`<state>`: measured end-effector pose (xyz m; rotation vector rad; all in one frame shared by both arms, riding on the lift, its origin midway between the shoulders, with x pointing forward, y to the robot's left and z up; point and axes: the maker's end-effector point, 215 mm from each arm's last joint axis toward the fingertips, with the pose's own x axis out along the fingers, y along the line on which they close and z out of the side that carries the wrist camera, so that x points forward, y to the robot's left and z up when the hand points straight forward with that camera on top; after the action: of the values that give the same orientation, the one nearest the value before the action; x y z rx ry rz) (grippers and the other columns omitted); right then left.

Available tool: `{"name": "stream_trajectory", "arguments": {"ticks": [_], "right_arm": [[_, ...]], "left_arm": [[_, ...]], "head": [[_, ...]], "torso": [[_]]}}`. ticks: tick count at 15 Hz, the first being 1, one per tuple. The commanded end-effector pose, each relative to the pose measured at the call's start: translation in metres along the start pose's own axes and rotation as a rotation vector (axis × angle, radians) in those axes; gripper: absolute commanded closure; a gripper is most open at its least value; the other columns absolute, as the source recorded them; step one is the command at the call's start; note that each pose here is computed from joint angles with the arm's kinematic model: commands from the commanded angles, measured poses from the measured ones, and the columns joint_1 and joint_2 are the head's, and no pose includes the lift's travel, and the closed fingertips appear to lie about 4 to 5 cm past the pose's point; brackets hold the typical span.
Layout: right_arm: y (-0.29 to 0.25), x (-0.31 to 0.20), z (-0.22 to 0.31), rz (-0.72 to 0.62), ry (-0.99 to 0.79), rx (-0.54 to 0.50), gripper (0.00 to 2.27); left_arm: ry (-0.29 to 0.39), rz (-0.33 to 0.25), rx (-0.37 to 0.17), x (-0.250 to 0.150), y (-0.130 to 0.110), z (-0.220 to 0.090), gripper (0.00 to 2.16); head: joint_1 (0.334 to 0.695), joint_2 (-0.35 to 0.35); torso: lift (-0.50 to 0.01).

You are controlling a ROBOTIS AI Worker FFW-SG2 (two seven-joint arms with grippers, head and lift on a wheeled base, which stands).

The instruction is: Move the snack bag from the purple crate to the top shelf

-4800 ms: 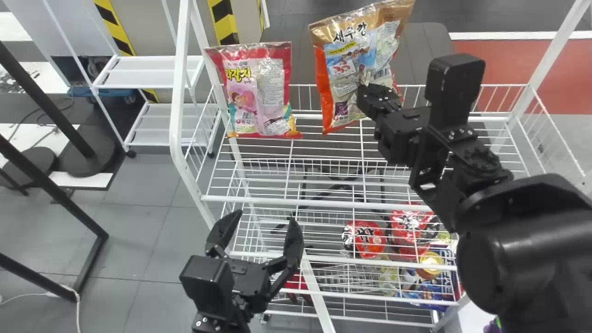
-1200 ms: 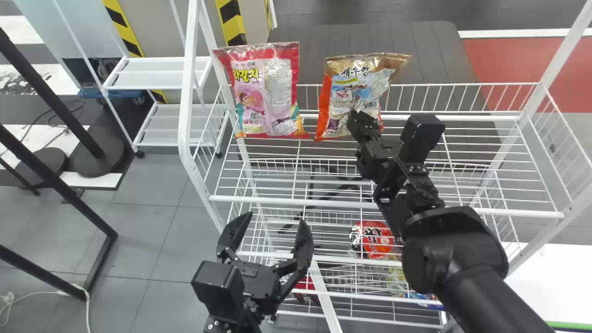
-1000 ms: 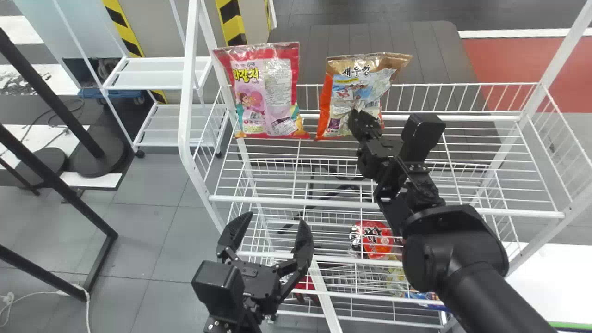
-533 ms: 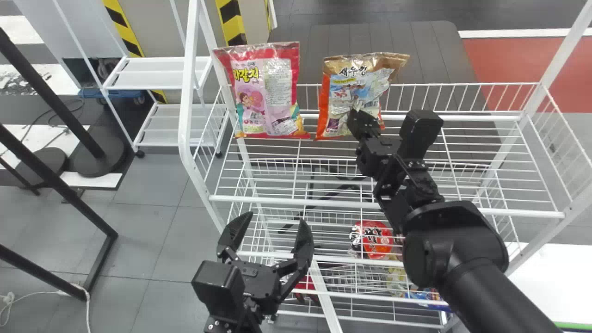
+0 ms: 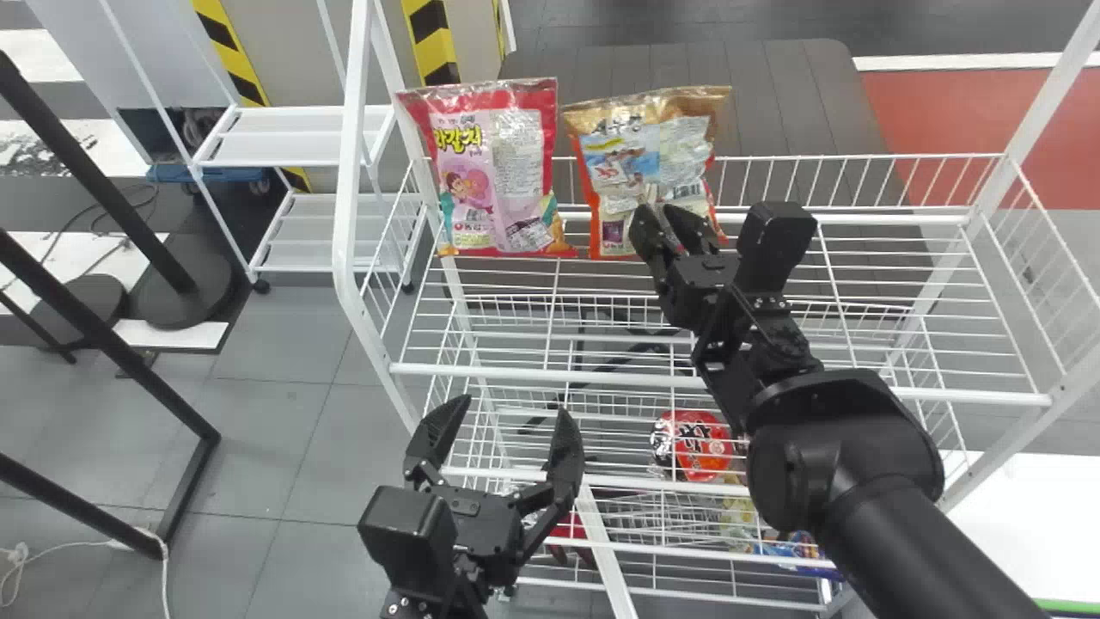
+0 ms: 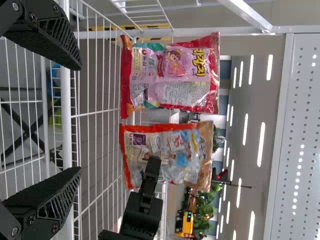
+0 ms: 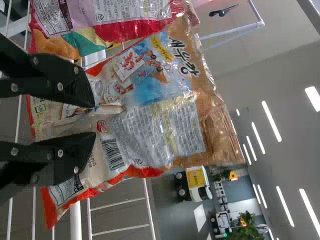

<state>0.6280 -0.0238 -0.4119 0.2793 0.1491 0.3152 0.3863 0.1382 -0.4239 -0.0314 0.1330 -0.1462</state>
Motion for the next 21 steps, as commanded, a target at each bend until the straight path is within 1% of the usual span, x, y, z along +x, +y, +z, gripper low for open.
{"name": "stream_trajectory", "arguments": {"ticks": [1,5,7,9,10,15,19,21], "right_arm": [[0.0,0.0,-0.001,-0.002,0.005,0.0,0.14],[0.002,-0.001,-0.005,-0.005,0.012,0.004,0.14],[0.012,-0.007,-0.009,0.009,0.01,-0.004,0.14],[0.021,-0.012,0.001,0.013,-0.015,-0.013,0.15],[0.029,-0.015,-0.002,0.024,0.007,-0.009,0.15],[0.069,-0.034,0.022,0.065,0.004,-0.004,0.15],[0.095,-0.061,0.032,0.093,0.024,-0.045,0.15],[0.102,-0.084,0.036,0.096,0.023,-0.07,0.15]], "left_arm": [[0.0,0.0,0.0,0.0,0.0,0.0,0.1],[0.0,-0.001,0.0,0.0,-0.001,0.0,0.1],[-0.001,-0.003,0.0,0.0,-0.002,0.001,0.1],[-0.003,-0.002,0.002,-0.001,-0.001,0.002,0.1],[-0.003,0.001,0.002,-0.001,0.0,0.002,0.1],[-0.005,-0.001,0.007,-0.002,-0.001,0.004,0.1],[-0.003,0.007,0.006,-0.006,0.003,0.007,0.1],[-0.015,0.011,0.011,-0.011,0.005,0.016,0.1]], "head": [[0.695,0.124],[0.695,0.124],[0.695,0.125],[0.695,0.13],[0.695,0.133],[0.695,0.165],[0.695,0.19],[0.695,0.201]], "torso": [[0.0],[0.0],[0.0],[0.0],[0.0],[0.0],[0.0],[0.0]]}}
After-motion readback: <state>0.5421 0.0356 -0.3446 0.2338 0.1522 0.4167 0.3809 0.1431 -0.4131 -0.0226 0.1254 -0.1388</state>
